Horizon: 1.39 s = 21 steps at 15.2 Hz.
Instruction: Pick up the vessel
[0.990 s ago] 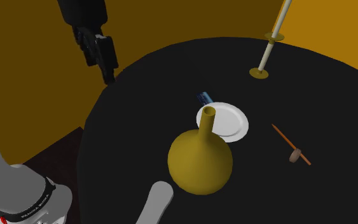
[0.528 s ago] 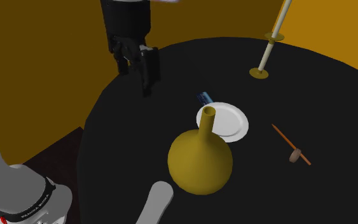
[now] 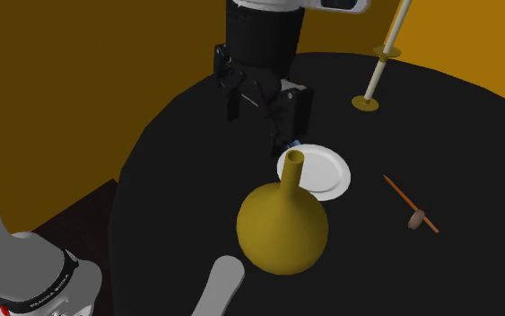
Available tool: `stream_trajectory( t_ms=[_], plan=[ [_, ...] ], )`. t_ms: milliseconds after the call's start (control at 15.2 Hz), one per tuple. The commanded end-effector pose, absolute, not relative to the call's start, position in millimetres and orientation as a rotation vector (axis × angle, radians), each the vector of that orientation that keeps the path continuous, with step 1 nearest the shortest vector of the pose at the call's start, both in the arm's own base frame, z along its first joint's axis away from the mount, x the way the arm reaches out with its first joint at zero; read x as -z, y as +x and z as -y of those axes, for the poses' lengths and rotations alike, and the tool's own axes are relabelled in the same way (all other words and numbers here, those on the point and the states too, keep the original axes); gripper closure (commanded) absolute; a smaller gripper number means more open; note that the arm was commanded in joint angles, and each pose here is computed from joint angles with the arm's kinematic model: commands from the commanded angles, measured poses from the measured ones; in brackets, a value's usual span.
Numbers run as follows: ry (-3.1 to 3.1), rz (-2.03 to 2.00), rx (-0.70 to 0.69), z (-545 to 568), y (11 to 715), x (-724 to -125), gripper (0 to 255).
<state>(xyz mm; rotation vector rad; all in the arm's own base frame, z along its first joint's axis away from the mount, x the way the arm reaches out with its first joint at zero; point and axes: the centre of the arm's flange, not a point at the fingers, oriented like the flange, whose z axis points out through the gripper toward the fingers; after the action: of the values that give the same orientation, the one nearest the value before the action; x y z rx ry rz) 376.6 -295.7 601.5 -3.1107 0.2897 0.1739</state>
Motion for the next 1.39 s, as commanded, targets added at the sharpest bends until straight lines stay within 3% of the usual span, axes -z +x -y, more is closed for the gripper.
stream_trajectory(
  t_ms=[0, 792, 858, 1320],
  plan=[
    [-3.111, -0.296, -0.173, 322, 382, -603, 0],
    [-3.11, -0.305, -0.172, 356, 390, -565, 0],
    [-3.11, -0.305, -0.172, 355, 391, -565, 255],
    [-3.11, -0.305, -0.172, 355, 391, -565, 255]
  ],
)
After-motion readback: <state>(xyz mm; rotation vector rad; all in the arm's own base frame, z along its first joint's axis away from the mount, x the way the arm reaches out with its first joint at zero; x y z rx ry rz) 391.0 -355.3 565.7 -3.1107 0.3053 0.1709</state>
